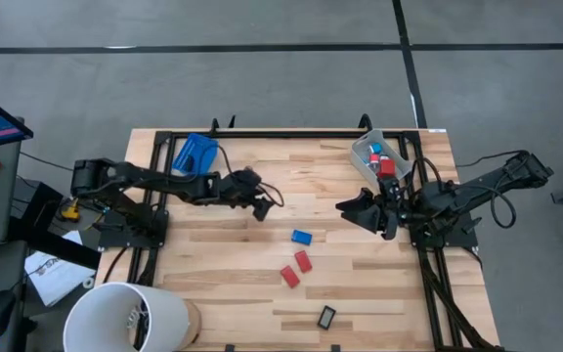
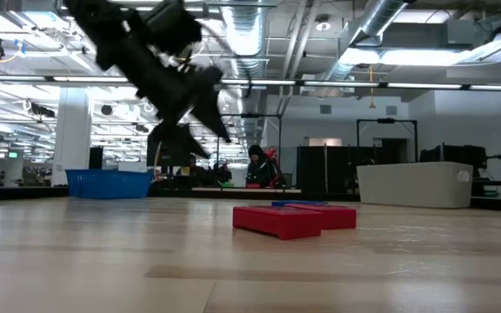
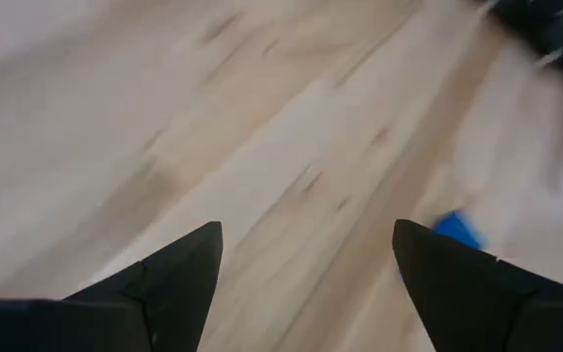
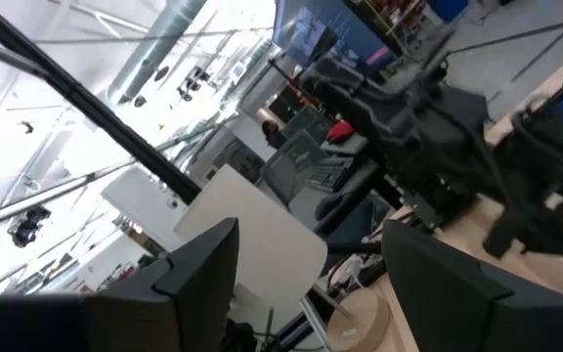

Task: Pick & Place Office items
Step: Put the left red clock into the blue bin

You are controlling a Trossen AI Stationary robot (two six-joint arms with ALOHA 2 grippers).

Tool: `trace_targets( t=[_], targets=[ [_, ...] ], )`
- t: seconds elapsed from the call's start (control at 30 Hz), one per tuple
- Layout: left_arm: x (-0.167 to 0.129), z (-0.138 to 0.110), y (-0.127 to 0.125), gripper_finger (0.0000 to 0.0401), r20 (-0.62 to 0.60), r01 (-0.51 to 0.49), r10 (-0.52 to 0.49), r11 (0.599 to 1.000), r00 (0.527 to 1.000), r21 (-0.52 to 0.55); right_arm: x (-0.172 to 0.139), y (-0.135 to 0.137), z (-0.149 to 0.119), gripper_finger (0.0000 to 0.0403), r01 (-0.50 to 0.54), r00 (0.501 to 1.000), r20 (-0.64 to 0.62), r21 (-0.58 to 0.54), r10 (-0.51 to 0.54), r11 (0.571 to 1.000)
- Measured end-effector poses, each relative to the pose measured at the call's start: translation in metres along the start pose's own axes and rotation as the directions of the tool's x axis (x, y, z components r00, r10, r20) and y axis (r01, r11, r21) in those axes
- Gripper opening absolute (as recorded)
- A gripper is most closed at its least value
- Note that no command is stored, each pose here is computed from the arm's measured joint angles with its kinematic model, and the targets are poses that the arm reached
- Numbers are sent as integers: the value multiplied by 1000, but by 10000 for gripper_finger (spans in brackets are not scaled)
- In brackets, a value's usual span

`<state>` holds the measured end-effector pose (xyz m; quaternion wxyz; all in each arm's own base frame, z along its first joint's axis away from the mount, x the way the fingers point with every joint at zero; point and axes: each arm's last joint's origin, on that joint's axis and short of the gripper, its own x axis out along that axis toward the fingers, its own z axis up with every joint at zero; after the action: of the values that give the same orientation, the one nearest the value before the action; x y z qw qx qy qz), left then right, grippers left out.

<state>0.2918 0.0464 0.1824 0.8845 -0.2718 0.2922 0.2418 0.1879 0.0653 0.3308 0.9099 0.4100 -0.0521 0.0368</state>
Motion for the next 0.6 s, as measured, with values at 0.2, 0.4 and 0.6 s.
trace_targets(
  t=[0.2, 0.4, 0.6],
  targets=[
    [2, -19, 0, 295, -70, 210, -208, 978, 976, 13, 0, 2, 2, 245, -15, 999, 28, 10, 15, 1000],
    [-7, -15, -31, 285, 44, 424, -430, 899, 902, 108, 1, 2, 3, 245, 1, 998, 63, -15, 0, 1000],
    [-12, -34, -46, 283, -77, 496, -491, 844, 868, 202, 4, 5, 4, 245, -25, 996, 89, -80, 32, 996]
  ],
)
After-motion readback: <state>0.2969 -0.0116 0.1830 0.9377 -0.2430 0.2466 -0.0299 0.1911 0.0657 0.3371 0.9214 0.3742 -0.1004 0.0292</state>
